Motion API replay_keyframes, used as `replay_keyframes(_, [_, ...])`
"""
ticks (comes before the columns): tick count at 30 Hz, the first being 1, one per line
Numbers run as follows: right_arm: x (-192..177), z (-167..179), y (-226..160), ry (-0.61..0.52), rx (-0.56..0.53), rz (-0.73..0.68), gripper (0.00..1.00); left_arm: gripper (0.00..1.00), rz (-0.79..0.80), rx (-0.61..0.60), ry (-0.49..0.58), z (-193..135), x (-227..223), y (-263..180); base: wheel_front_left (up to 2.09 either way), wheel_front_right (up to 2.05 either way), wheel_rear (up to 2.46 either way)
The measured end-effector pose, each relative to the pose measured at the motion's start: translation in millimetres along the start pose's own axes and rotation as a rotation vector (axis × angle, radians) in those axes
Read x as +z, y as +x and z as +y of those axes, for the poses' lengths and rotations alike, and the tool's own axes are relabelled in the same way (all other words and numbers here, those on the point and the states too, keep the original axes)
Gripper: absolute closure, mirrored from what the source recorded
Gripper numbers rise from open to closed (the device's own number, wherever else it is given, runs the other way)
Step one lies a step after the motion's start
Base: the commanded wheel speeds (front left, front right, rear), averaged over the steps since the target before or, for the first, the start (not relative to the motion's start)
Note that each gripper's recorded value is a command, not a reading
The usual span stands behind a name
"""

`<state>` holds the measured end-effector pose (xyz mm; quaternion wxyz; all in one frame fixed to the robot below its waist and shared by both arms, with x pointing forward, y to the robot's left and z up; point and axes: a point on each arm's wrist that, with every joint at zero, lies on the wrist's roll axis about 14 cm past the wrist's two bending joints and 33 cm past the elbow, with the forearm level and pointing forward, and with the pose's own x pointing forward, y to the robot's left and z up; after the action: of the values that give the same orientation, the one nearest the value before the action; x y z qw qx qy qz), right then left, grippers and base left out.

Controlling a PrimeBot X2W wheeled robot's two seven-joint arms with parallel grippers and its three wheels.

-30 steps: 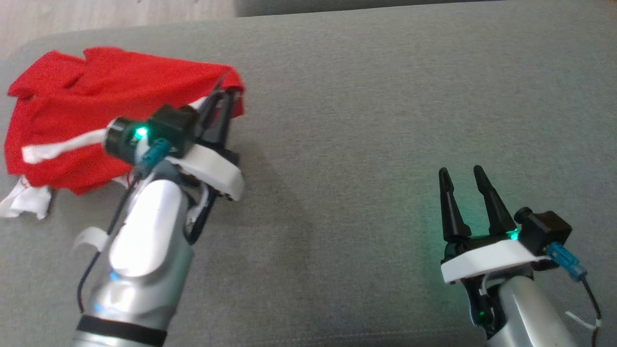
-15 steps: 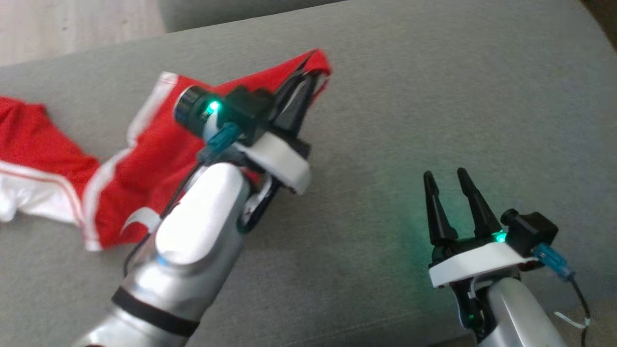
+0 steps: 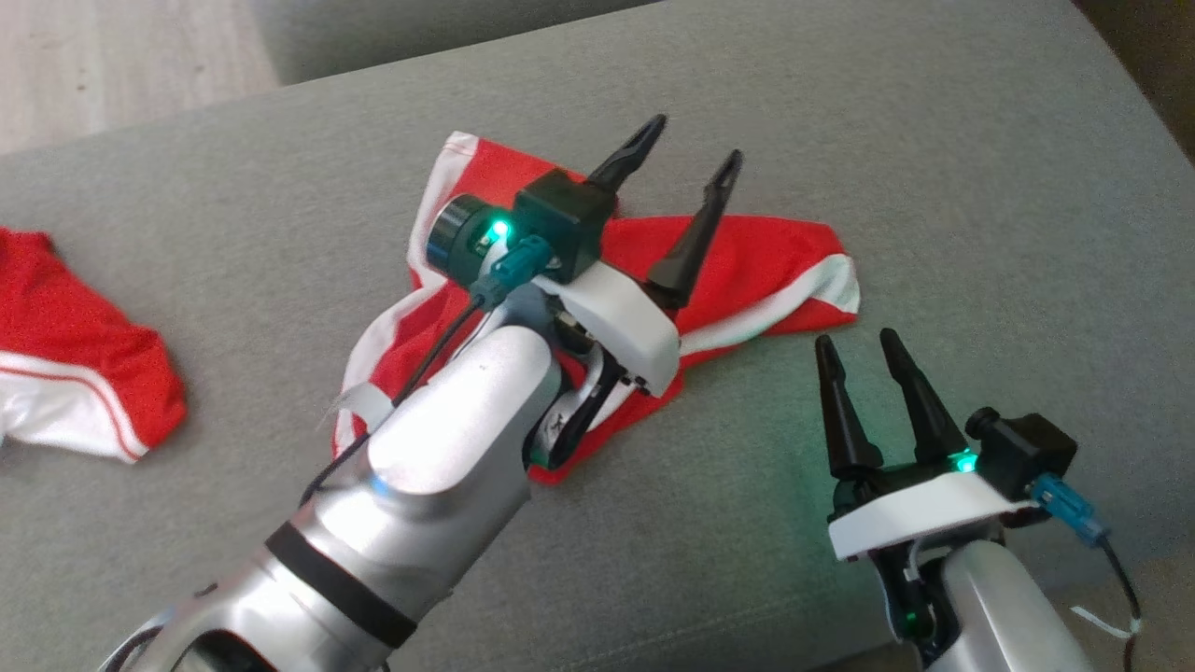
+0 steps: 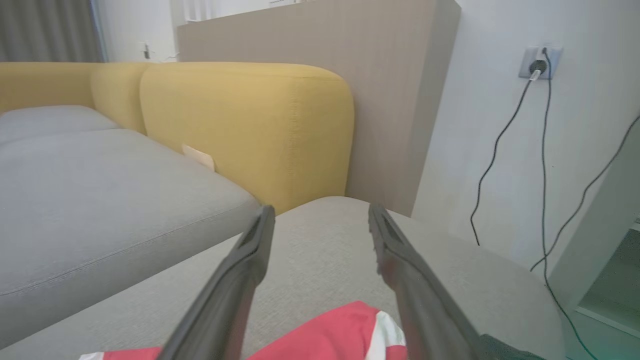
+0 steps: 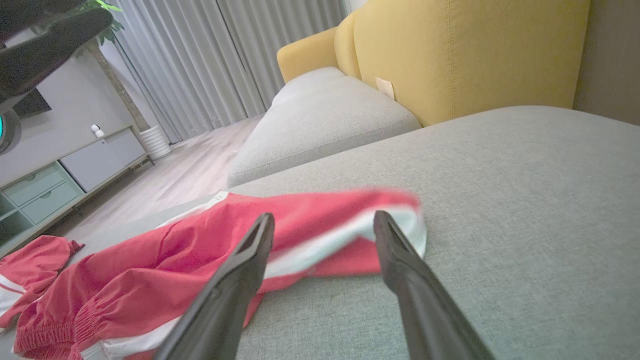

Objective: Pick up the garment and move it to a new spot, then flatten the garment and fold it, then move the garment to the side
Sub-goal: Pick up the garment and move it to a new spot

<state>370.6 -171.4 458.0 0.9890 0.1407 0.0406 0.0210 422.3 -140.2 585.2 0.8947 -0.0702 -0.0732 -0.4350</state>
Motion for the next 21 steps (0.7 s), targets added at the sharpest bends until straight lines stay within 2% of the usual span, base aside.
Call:
replay_keyframes(5, [3, 7, 8, 0.002, 0.024, -0.011, 0.00, 0.00, 0.017, 0.127, -0.005, 34, -3, -17, 0.00, 0.00, 0.00])
replay_keyframes(8, [6, 14, 12, -0.006, 0.047, -0.020, 0.00, 0.00, -0.005, 0.235, -0.005, 63, 3, -42, 0.00, 0.00, 0.00])
replay_keyframes(14, [0, 30, 14, -0.022, 0.097, -0.005, 0.00, 0.00, -0.022, 0.475, 0.028, 117, 7, -125, 0.00, 0.00, 0.00])
replay_keyframes(21, [1, 59, 17, -0.036, 0.183, -0.011, 0.00, 0.00, -0.013, 0.703, 0.018, 134, 0, -222, 0.00, 0.00, 0.00])
